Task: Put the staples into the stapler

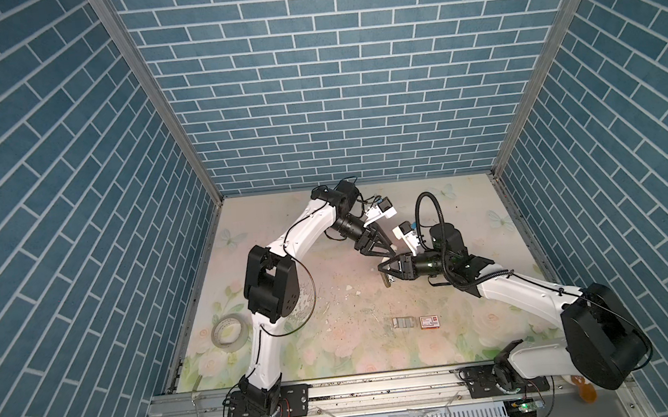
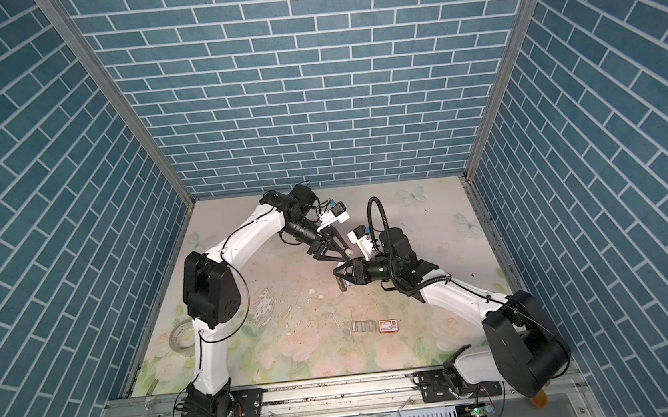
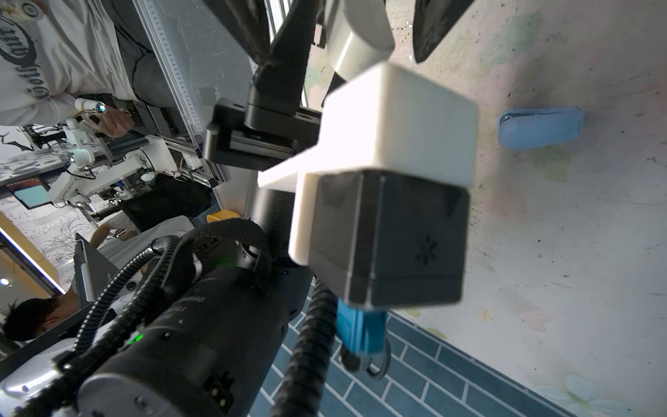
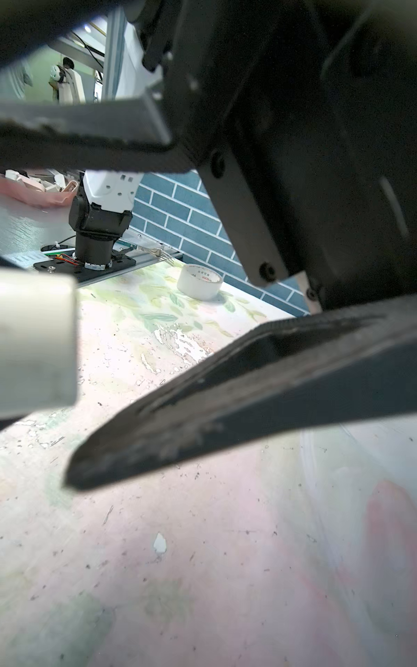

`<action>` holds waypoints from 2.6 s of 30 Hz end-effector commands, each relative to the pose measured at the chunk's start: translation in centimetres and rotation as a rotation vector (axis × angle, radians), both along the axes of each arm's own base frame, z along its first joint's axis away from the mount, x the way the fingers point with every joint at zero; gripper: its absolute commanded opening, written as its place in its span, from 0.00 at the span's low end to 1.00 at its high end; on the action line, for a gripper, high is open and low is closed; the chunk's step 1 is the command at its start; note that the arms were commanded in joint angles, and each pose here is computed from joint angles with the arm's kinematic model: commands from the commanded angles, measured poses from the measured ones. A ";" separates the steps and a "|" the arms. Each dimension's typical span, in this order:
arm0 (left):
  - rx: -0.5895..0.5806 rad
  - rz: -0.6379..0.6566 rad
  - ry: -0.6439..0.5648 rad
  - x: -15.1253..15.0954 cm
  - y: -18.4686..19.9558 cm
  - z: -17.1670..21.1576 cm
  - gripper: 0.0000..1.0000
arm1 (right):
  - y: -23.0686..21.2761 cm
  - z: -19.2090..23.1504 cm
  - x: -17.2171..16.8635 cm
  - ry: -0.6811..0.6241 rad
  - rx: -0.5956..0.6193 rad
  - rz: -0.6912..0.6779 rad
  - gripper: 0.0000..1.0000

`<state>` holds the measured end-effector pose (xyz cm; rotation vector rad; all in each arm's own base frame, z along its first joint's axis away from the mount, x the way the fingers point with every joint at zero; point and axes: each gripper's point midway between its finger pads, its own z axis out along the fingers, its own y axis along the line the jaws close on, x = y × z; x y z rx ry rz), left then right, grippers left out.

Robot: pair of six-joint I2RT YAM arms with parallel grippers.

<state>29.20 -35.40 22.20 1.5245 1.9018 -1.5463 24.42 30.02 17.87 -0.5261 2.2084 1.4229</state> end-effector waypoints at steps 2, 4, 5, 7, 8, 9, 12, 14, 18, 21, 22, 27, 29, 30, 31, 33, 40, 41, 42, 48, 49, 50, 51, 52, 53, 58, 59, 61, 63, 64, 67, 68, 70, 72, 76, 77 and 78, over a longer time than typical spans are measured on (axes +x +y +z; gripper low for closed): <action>0.011 0.146 -0.155 3.6 1.4 1.7 0.69 | -1.8 -0.5 1.7 -0.030 -0.116 -0.089 0.07; 0.032 0.216 -0.185 5.1 2.6 1.6 0.70 | -3.3 -1.4 2.5 -0.018 -0.183 -0.151 0.07; 0.049 0.253 -0.194 5.9 3.2 1.3 0.70 | -4.1 -2.0 2.9 -0.009 -0.216 -0.180 0.07; 0.070 0.299 -0.217 6.7 4.5 0.9 0.70 | -6.1 -3.1 3.6 0.015 -0.312 -0.248 0.08; 0.088 0.324 -0.224 7.1 5.0 0.5 0.70 | -7.1 -3.6 3.9 0.022 -0.360 -0.281 0.08; 0.097 0.337 -0.236 7.1 5.6 0.2 0.70 | -8.2 -4.0 4.2 0.027 -0.412 -0.314 0.08; 0.129 0.356 -0.266 6.8 6.4 -0.7 0.70 | -10.9 -5.1 4.7 0.036 -0.550 -0.388 0.09; 0.132 0.355 -0.265 6.4 6.6 -1.1 0.70 | -12.1 -5.8 4.9 0.044 -0.610 -0.412 0.10; 0.133 0.344 -0.245 5.8 6.7 -1.8 0.70 | -14.0 -7.7 5.6 0.071 -0.731 -0.463 0.11; 0.136 0.333 -0.227 5.3 6.8 -2.4 0.70 | -15.4 -9.1 6.2 0.079 -0.825 -0.493 0.11; 0.137 0.329 -0.226 5.2 6.8 -2.6 0.70 | -15.7 -9.7 6.4 0.087 -0.850 -0.496 0.11; 0.146 0.310 -0.216 4.5 7.0 -3.4 0.70 | -16.7 -11.7 7.1 0.115 -0.936 -0.509 0.12; 0.150 0.307 -0.212 4.3 7.1 -3.7 0.70 | -16.5 -12.0 7.4 0.116 -0.938 -0.501 0.13; 0.151 0.306 -0.212 4.2 7.2 -3.8 0.70 | -16.5 -12.2 7.6 0.116 -0.944 -0.501 0.14; 0.153 0.304 -0.209 4.1 7.2 -4.1 0.70 | -16.5 -12.5 7.8 0.118 -0.953 -0.499 0.15; 0.157 0.301 -0.209 3.9 7.3 -4.5 0.70 | -16.6 -13.1 8.1 0.125 -0.975 -0.494 0.16; 0.171 0.288 -0.200 3.5 7.5 -5.3 0.69 | -16.8 -14.9 8.3 0.155 -1.022 -0.481 0.19; 0.172 0.287 -0.196 3.4 7.5 -5.4 0.69 | -16.8 -15.1 8.3 0.157 -1.023 -0.480 0.20; 0.173 0.285 -0.197 3.4 7.5 -5.4 0.69 | -16.9 -15.3 8.2 0.160 -1.024 -0.479 0.21; 0.170 0.285 -0.199 3.5 7.5 -5.4 0.69 | -16.7 -15.7 7.9 0.172 -1.010 -0.481 0.33; 0.171 0.285 -0.196 3.4 7.5 -5.5 0.69 | -16.7 -15.8 7.8 0.174 -1.008 -0.482 0.35; 0.171 0.284 -0.194 3.4 7.5 -5.5 0.69 | -16.7 -15.8 7.7 0.177 -1.005 -0.481 0.37; 0.171 0.283 -0.193 3.4 7.5 -5.5 0.70 | -16.8 -15.8 7.7 0.176 -1.003 -0.484 0.38; 0.172 0.282 -0.194 3.3 7.5 -5.5 0.69 | -16.8 -15.8 7.6 0.177 -1.003 -0.485 0.39; 0.173 0.283 -0.195 3.3 7.6 -5.5 0.69 | -16.8 -15.7 7.6 0.176 -1.001 -0.485 0.40; 0.175 0.280 -0.194 3.1 7.6 -5.5 0.69 | -16.8 -15.2 7.4 0.168 -0.983 -0.494 0.45; 0.176 0.279 -0.193 3.1 7.6 -5.5 0.70 | -16.8 -14.9 7.4 0.163 -0.977 -0.499 0.46; 0.178 0.278 -0.194 3.0 7.7 -5.5 0.70 | -16.9 -14.2 7.2 0.153 -0.970 -0.507 0.48; 0.177 0.278 -0.192 2.9 7.7 -5.5 0.70 | -17.0 -13.4 7.0 0.146 -0.958 -0.516 0.48; 0.176 0.278 -0.193 2.9 7.7 -5.5 0.70 | -17.0 -13.1 6.9 0.143 -0.952 -0.521 0.49; 0.177 0.276 -0.190 2.7 7.7 -5.5 0.70 | -17.1 -11.8 6.3 0.130 -0.923 -0.532 0.49; 0.179 0.278 -0.188 2.7 7.8 -5.5 0.70 | -17.0 -11.2 6.2 0.121 -0.904 -0.534 0.49; 0.178 0.279 -0.189 2.7 7.8 -5.6 0.70 | -16.2 -10.0 6.0 0.106 -0.851 -0.516 0.49; 0.176 0.279 -0.190 2.6 7.8 -5.5 0.70 | -15.1 -8.5 6.0 0.073 -0.813 -0.489 0.48; 0.176 0.281 -0.196 2.6 7.8 -5.3 0.70 | -13.1 -6.6 6.6 0.044 -0.782 -0.437 0.48; 0.175 0.281 -0.199 2.6 7.8 -5.2 0.70 | -12.9 -6.4 6.9 0.047 -0.786 -0.434 0.48; 0.174 0.281 -0.199 2.5 7.8 -5.1 0.70 | -12.5 -6.5 7.2 0.046 -0.788 -0.422 0.48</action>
